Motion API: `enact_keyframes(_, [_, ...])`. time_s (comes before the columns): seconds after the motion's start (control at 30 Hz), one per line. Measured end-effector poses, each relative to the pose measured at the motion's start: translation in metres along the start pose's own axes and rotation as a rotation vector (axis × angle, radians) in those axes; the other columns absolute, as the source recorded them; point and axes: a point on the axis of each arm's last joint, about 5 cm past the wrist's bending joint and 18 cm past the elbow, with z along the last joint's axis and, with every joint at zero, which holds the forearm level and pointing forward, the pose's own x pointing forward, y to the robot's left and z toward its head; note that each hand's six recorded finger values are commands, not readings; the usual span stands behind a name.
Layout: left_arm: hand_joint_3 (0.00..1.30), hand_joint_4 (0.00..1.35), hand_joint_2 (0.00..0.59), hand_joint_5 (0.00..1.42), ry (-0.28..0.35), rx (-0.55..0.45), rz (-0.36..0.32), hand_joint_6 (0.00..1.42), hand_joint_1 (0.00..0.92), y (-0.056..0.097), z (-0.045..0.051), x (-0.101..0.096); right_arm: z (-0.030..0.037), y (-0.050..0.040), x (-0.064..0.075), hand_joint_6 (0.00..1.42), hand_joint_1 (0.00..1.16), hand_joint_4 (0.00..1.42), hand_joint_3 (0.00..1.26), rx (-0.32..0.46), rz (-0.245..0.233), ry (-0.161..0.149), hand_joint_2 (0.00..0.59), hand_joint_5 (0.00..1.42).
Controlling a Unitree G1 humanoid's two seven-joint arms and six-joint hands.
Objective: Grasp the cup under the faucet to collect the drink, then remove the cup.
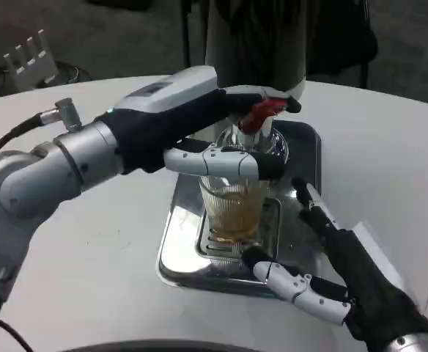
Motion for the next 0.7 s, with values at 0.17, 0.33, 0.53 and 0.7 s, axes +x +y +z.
enact_keyframes(0.17, [0.22,0.09,0.04,0.14,0.001,0.012,-0.004,0.26,0.0,0.002,0.0008,-0.002,-0.0046,0.0051,0.014,0.1,0.55,0.0,0.0,-0.019,-0.041,-0.012,0.238,0.0])
enact_keyframes(0.33, [0.22,0.09,0.04,0.14,0.006,0.024,-0.011,0.26,0.0,0.005,0.0023,-0.004,-0.011,0.0164,0.03,0.1,0.59,0.0,0.0,-0.017,-0.111,-0.021,0.226,0.0])
enact_keyframes(0.53, [0.22,0.09,0.04,0.14,0.008,0.031,-0.01,0.26,0.0,0.006,0.0038,-0.004,-0.0162,0.0275,0.039,0.16,0.65,0.02,0.0,0.029,-0.161,-0.023,0.208,0.11])
enact_keyframes(0.7, [0.22,0.09,0.04,0.14,0.01,0.033,-0.01,0.26,0.0,0.007,0.004,-0.005,-0.0153,0.0298,0.05,0.17,0.67,0.03,0.0,0.045,-0.193,-0.033,0.198,0.12])
